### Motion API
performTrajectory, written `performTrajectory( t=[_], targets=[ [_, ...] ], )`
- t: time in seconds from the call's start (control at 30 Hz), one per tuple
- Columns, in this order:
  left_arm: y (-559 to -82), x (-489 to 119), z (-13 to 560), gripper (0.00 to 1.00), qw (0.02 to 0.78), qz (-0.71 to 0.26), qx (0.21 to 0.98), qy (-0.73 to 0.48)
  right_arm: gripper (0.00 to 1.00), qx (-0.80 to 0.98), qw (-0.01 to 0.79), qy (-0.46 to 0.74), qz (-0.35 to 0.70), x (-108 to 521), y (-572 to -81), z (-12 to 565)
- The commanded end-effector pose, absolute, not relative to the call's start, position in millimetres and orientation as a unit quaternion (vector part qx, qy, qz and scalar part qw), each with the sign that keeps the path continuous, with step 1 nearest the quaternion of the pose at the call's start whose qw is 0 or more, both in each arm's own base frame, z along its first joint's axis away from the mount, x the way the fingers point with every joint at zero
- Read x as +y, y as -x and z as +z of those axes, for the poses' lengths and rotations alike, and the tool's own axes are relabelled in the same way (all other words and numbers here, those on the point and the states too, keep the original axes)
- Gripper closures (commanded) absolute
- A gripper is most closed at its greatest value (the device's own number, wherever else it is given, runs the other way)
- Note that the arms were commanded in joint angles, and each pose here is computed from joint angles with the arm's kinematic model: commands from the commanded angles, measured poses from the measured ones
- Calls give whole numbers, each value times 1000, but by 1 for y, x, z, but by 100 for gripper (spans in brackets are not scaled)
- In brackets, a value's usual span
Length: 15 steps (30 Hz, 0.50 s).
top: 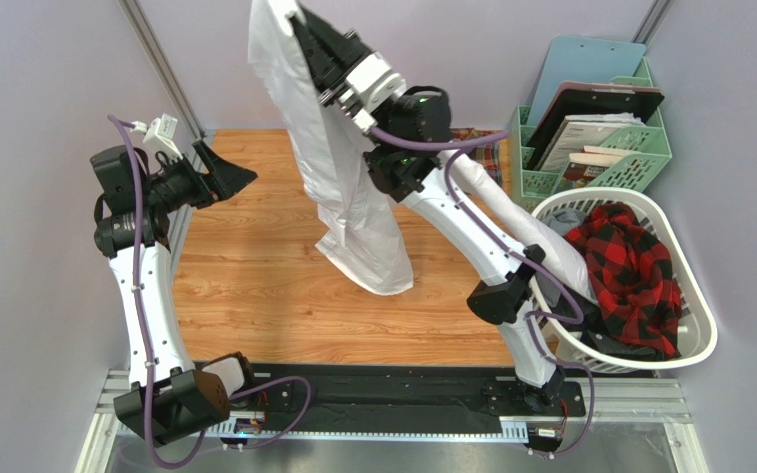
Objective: Fold and stack the long sleeve shirts
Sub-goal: Move the shirt to the center of the board
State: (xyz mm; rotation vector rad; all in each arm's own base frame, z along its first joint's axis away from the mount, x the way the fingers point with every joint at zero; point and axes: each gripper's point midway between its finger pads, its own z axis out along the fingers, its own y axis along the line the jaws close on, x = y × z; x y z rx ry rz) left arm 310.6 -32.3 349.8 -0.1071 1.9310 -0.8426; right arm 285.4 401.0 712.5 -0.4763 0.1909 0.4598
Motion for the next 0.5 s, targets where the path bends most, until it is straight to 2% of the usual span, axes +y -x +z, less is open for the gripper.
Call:
performTrajectory(
  t=[0.0,0.03,0.07,0.1,0.13,0.17,0.23,0.33,0.47],
  targets=[
    [-296,-48,368,6,518,-397,757,-7,100,13,937,247,249,440,-239,699],
    [-288,-58,355,7,492,-439,752,-9,100,-1,935,252,251,446,-231,696],
    [-283,-62,370,8,533,-432,726,-45,100,-10,934,258,248,457,-222,691],
    [-279,-65,370,8,542,-438,716,-47,100,-14,932,262,249,464,-220,685],
    [-276,-69,349,8,519,-467,715,-12,100,-18,930,268,252,471,-216,681],
    [-266,-81,359,8,546,-467,694,-48,100,-20,928,273,251,475,-213,679],
    [-258,-98,335,8,516,-493,699,-44,100,-18,927,278,249,478,-212,677],
    [-236,-149,319,6,501,-514,688,-111,100,-6,932,273,238,476,-217,679],
    [-255,-188,319,4,517,-521,665,-136,100,11,935,265,234,467,-219,686]
  ],
)
